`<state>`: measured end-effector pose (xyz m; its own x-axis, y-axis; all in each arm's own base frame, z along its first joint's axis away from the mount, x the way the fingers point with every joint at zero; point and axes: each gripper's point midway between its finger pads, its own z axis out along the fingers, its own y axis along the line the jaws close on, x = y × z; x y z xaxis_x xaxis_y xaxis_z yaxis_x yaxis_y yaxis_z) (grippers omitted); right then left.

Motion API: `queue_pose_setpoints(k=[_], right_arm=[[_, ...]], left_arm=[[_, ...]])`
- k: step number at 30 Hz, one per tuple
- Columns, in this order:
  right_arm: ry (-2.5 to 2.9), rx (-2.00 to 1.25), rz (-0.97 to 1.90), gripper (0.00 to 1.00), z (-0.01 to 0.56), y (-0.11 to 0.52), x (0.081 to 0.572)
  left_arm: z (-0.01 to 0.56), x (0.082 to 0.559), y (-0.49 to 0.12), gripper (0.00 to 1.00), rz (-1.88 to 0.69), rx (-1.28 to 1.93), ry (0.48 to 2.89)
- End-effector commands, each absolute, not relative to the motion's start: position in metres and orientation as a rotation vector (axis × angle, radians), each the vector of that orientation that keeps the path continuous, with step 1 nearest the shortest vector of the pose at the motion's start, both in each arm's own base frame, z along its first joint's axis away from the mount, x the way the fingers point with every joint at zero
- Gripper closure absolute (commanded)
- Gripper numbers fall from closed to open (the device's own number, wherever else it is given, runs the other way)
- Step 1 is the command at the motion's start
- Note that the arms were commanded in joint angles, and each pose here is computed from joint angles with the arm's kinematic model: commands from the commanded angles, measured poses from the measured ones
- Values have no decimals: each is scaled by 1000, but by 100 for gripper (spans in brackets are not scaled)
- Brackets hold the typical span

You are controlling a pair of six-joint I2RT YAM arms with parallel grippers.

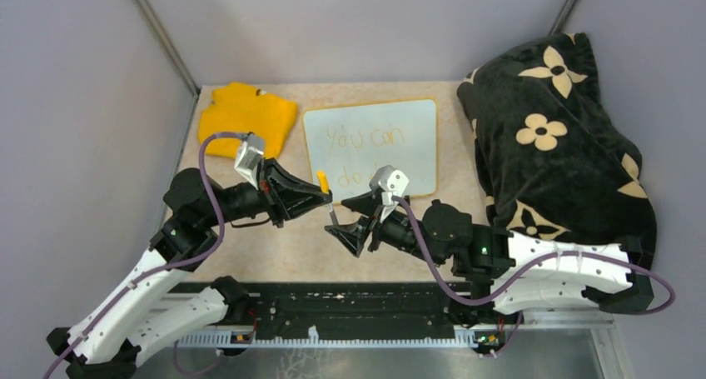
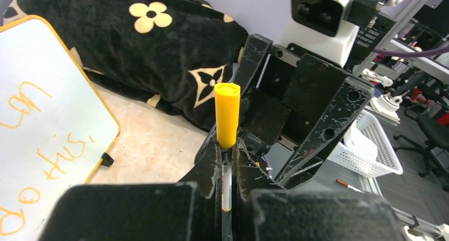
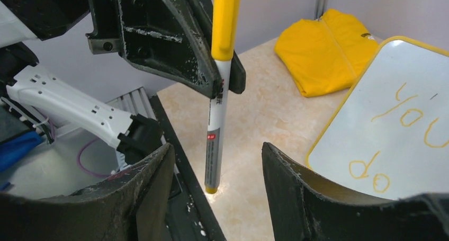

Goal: Write a sentence on the whiteboard
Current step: Place the whiteboard marker at the center of the board.

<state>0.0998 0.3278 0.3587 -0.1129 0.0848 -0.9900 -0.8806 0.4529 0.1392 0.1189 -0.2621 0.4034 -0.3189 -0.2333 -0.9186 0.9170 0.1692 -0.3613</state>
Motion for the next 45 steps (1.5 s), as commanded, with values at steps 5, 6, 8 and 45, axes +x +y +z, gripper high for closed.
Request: queue_pose_setpoints(k=[5, 6, 8, 45], right_arm=[[1423, -656, 1027, 48, 377, 341, 104], [1427, -655, 1033, 49, 376, 342, 103], [1438, -656, 1037, 53, 373, 345, 103], [1457, -683, 1076, 100, 350, 345, 95]], left_arm=[[412, 101, -257, 100, -1430, 770, 1313], [412, 100, -257, 100, -1430, 770, 1312], [413, 99, -257, 100, -1436, 771, 1309], [420, 113, -260, 72, -1474, 640, 1288]])
